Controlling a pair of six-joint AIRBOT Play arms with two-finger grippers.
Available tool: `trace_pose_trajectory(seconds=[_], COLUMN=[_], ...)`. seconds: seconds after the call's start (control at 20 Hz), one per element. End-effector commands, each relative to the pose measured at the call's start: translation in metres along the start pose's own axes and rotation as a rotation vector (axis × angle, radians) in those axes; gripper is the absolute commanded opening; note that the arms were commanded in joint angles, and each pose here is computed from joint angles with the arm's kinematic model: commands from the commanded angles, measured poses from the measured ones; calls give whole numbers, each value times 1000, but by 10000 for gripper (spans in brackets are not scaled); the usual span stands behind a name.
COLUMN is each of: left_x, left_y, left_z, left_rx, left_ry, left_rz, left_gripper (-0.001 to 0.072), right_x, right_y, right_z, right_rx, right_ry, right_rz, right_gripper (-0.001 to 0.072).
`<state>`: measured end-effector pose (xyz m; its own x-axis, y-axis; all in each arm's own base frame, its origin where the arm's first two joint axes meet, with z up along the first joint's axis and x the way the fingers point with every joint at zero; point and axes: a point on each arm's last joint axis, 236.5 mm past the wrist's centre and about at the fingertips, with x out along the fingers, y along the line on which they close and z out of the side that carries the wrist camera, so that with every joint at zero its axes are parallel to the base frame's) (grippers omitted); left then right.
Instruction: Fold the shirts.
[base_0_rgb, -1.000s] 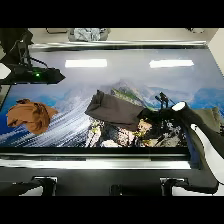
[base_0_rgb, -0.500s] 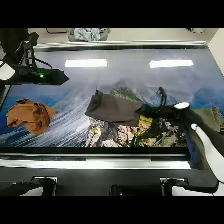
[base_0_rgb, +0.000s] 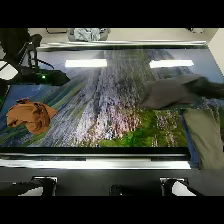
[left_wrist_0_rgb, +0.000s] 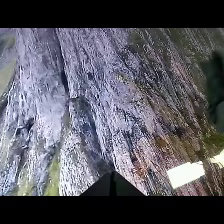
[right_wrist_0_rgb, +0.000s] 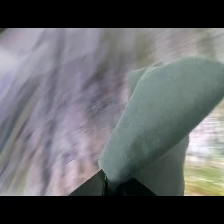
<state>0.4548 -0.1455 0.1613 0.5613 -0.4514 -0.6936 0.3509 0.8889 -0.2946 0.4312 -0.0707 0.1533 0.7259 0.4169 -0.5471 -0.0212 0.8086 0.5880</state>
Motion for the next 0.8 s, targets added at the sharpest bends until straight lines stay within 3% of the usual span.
trace_pose_trajectory(seconds=[0.0,0.55,0.75], left_x=[3,18,15], left_y=[1,6,3], left_z=[-3,-35,-49], left_rx=[8,-19,-7], left_ry=[11,97,157], left_rz=[0,-5,-19], left_gripper=[29,29,30], right_x=[-75,-184,-200], right_y=[-46,-96,-117], right_z=[25,44,7], right_rx=[86,248,280], right_ry=[-81,-260,-149], right_rz=[-149,-303,-427], right_gripper=[53,53,53])
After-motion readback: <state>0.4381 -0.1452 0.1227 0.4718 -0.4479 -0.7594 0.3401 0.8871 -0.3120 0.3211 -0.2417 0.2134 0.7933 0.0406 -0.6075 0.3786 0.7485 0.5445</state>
